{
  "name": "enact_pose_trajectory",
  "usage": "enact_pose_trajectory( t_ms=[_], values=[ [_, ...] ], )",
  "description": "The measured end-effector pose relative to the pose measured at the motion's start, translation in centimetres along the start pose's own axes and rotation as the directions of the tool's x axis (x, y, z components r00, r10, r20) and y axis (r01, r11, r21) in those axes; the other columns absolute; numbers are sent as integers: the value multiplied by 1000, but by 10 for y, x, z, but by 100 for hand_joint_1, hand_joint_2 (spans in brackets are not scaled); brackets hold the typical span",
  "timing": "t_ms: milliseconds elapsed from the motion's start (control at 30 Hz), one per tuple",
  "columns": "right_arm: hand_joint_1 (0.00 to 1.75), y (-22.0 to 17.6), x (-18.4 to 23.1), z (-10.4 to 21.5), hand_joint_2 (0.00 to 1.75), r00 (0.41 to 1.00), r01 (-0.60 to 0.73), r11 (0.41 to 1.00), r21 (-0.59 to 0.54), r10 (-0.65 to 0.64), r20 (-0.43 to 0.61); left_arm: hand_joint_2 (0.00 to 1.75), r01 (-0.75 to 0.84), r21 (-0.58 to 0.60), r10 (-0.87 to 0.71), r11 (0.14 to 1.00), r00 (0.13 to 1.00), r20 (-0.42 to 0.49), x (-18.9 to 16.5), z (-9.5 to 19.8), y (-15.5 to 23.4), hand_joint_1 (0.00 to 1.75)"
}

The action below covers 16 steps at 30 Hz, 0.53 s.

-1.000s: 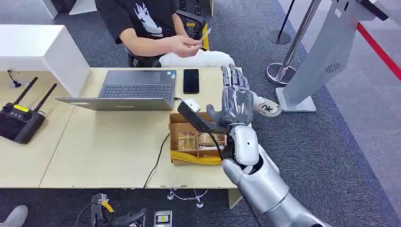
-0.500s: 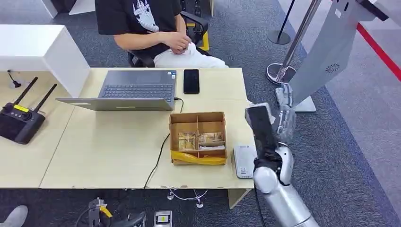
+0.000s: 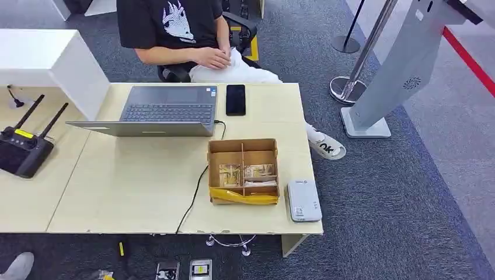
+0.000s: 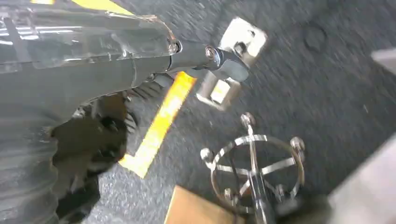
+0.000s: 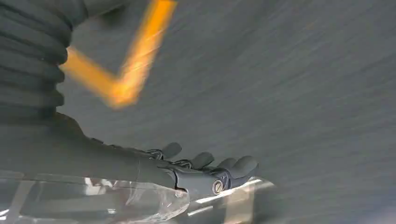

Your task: Pass the card to the sensor for recognition and then transmit it.

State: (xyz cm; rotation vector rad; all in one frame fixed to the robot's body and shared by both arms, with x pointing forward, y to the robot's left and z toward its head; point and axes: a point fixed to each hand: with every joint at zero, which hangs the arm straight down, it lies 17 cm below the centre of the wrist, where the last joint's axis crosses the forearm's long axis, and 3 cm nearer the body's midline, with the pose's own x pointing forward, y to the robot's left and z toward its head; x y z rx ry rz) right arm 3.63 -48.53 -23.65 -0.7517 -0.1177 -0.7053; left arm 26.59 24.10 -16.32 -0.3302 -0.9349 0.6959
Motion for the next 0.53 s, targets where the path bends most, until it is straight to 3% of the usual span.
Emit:
enact_pose_trajectory(
  t_ms=[67, 100, 167, 233, 300, 367, 400, 433, 533],
  values=[
    [175, 0, -53, 8, 175, 980, -140, 990, -7, 137, -144, 175, -37, 16, 36, 999, 999, 6, 2, 5, 10, 175],
    [175, 14, -62, 20, 175, 964, -208, 978, 6, 206, -168, 175, -63, 12, 62, 998, 998, 12, 5, 6, 11, 175],
    [175, 48, -37, 43, 175, 927, -376, 927, 5, 376, -4, 175, -121, -4, 121, 993, 992, 39, 19, 5, 10, 175],
    [175, 89, -12, 62, 175, 804, -556, 830, 37, 526, 278, 175, -196, -12, 196, 981, 976, 97, 35, 5, 13, 175],
    [175, 141, -3, 92, 175, 651, -688, 709, 154, 511, 561, 175, -240, 40, 230, 970, 959, 162, 48, 8, 35, 175],
    [175, 165, 2, 114, 175, 629, -694, 678, 243, 407, 662, 175, -271, 97, 248, 958, 948, 200, 57, 11, 59, 175],
    [154, 170, 3, 121, 175, 616, -698, 669, 255, 379, 691, 175, -291, 130, 261, 948, 942, 210, 61, 10, 71, 30],
    [0, 177, 3, 129, 175, 594, -711, 653, 261, 360, 719, 175, -316, 183, 278, 931, 939, 203, 60, 8, 86, 0],
    [0, 190, -9, 140, 175, 587, -740, 610, 283, 380, 715, 175, -346, 394, 322, 851, 938, 130, 40, 6, 131, 0]
  ],
)
